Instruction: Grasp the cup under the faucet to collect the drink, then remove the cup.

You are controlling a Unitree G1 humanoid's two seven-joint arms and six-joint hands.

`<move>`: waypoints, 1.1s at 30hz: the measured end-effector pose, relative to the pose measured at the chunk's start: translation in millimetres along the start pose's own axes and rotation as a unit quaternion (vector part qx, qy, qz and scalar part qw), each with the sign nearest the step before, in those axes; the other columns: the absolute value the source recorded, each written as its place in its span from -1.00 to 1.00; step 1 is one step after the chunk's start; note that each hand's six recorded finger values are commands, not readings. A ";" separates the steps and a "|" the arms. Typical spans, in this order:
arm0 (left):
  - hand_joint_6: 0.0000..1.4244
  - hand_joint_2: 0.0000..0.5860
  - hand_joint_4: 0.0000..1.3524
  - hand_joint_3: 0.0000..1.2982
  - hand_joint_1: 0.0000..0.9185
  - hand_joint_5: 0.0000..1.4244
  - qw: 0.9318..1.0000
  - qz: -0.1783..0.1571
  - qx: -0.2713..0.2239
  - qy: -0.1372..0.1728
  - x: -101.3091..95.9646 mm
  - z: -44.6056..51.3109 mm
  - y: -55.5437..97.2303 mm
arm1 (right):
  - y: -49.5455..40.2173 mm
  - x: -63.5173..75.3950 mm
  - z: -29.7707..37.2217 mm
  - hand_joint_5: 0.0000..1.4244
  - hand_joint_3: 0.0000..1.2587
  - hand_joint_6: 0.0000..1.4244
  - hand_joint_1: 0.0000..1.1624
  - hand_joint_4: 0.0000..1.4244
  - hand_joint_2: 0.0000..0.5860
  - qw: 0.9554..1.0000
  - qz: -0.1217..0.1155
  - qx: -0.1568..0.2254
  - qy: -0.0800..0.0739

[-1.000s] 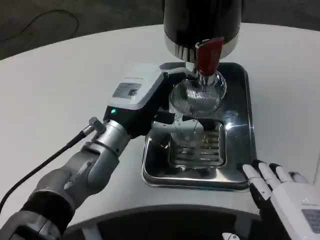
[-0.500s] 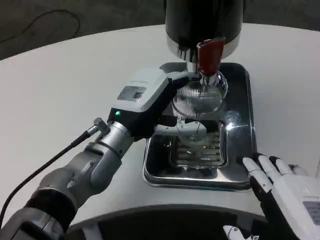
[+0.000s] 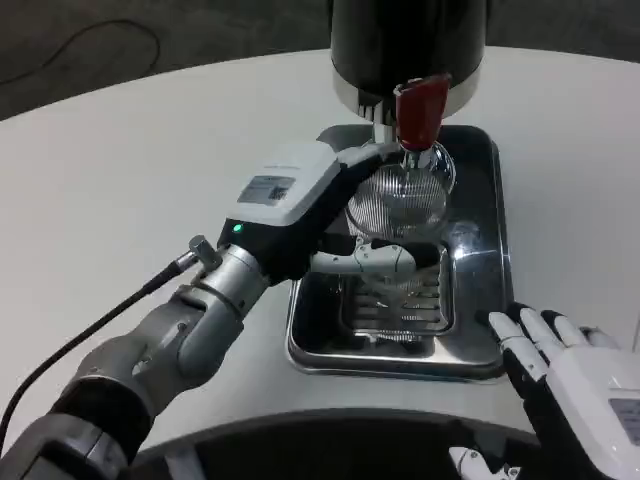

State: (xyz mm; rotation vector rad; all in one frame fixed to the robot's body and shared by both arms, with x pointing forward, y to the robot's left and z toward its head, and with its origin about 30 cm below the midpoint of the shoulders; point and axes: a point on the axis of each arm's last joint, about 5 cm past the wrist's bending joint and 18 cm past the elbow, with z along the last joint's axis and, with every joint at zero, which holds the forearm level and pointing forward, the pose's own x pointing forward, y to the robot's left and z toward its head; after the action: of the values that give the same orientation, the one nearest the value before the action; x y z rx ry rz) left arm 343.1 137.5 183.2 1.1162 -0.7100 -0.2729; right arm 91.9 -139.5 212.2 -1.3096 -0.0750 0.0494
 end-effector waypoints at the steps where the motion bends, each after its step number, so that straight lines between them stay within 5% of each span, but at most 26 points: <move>1: -0.29 -0.82 -0.99 -0.99 -0.81 -0.59 1.000 0.000 -0.001 0.000 0.0 -0.1 0.2 | 0.1 0.1 0.0 -1.00 -0.89 -1.00 -0.44 -1.00 0.39 1.000 0.000 0.000 0.000; 7: -0.49 -0.92 -1.00 -1.00 -0.97 -0.79 1.000 -0.010 -0.026 0.005 -0.1 -1.2 3.6 | 1.2 1.1 0.7 -1.00 -0.88 -1.00 -0.44 -1.00 0.39 1.000 0.003 0.002 -0.004; 15: -0.48 -0.99 -1.00 -1.00 -1.00 -0.78 0.999 -0.009 -0.048 0.001 0.4 -1.5 7.6 | 1.8 1.9 2.3 -1.00 -0.88 -1.00 -0.44 -1.00 0.39 1.000 0.005 0.004 -0.010; 20: -0.39 -0.99 -1.00 -1.00 -1.00 -0.66 0.997 0.022 -0.067 -0.023 -0.5 0.1 12.9 | 2.0 2.0 2.3 -1.00 -0.88 -1.00 -0.44 -1.00 0.39 1.000 0.006 0.004 -0.010; 26: -0.13 -0.86 -0.75 -0.83 -0.98 -0.39 0.993 0.065 -0.082 -0.054 -10.1 2.0 14.0 | 2.1 2.0 2.4 -1.00 -0.88 -1.00 -0.44 -1.00 0.39 1.000 0.006 0.005 -0.010; 33: -0.10 -0.84 -0.69 -0.78 -0.98 -0.35 0.986 0.123 -0.093 -0.070 -25.5 -0.4 24.7 | 2.3 2.0 2.3 -1.00 -0.87 -1.00 -0.44 -1.00 0.39 1.000 0.007 0.007 -0.009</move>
State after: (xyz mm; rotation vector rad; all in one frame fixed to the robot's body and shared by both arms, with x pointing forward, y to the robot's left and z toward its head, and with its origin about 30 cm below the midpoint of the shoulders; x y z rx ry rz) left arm 320.6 162.2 195.2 0.8279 -0.9202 -0.2042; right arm 93.8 -136.5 210.6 -1.2963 -0.0812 0.0736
